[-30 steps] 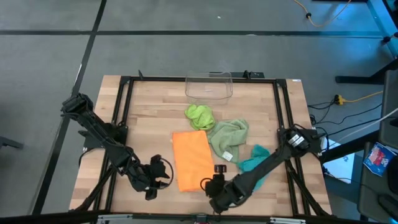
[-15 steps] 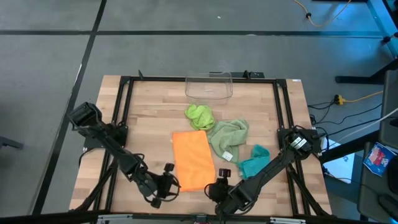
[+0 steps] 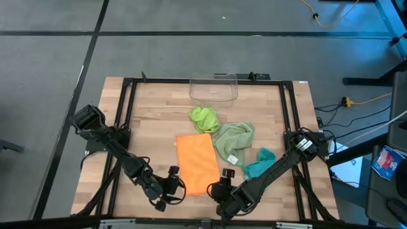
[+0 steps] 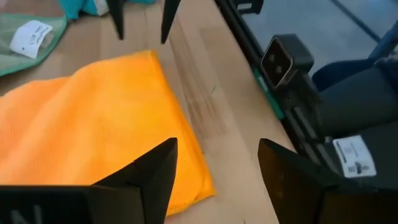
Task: Fold microfiber towels
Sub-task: Fold the orange microfiber towel
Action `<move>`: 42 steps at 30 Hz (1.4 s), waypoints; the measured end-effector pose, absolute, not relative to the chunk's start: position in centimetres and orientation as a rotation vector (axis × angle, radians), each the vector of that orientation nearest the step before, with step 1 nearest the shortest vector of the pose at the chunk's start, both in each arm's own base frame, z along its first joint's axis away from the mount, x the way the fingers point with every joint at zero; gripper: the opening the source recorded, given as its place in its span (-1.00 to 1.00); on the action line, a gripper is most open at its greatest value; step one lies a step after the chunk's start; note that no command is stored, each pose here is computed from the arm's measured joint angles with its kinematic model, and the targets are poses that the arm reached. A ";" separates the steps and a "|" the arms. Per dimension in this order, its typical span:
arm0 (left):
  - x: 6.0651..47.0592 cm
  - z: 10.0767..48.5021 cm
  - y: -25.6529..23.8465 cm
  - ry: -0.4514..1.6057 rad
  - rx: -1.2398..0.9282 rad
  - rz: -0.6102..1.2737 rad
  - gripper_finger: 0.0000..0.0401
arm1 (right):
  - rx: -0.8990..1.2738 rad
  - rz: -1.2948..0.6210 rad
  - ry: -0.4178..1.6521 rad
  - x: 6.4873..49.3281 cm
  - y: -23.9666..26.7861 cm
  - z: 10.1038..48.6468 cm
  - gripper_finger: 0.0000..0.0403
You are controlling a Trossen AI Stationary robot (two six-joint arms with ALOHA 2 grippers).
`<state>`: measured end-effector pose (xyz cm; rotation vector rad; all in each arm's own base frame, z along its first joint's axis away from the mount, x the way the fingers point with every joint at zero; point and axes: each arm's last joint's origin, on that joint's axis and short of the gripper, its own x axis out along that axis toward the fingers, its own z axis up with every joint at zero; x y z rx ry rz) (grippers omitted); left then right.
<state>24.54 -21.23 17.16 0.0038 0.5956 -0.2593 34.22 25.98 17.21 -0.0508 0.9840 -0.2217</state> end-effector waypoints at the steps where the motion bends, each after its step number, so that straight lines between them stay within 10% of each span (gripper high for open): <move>1: 24.6 17.3 -21.3 0.585 -0.016 -0.255 0.08 | -0.056 -0.235 0.971 34.4 25.8 17.2 -0.01; 10: 26.3 20.3 -19.7 0.368 -0.114 -0.166 0.08 | -0.192 -0.433 0.816 37.1 22.6 19.1 -0.01; 25: 25.8 19.5 -19.7 0.493 -0.081 -0.277 0.07 | -0.075 0.012 1.112 36.4 24.3 18.9 -0.18; 42: 26.7 13.3 -23.1 0.635 0.097 -0.197 0.07 | -0.274 0.103 1.103 35.0 26.8 17.4 -0.21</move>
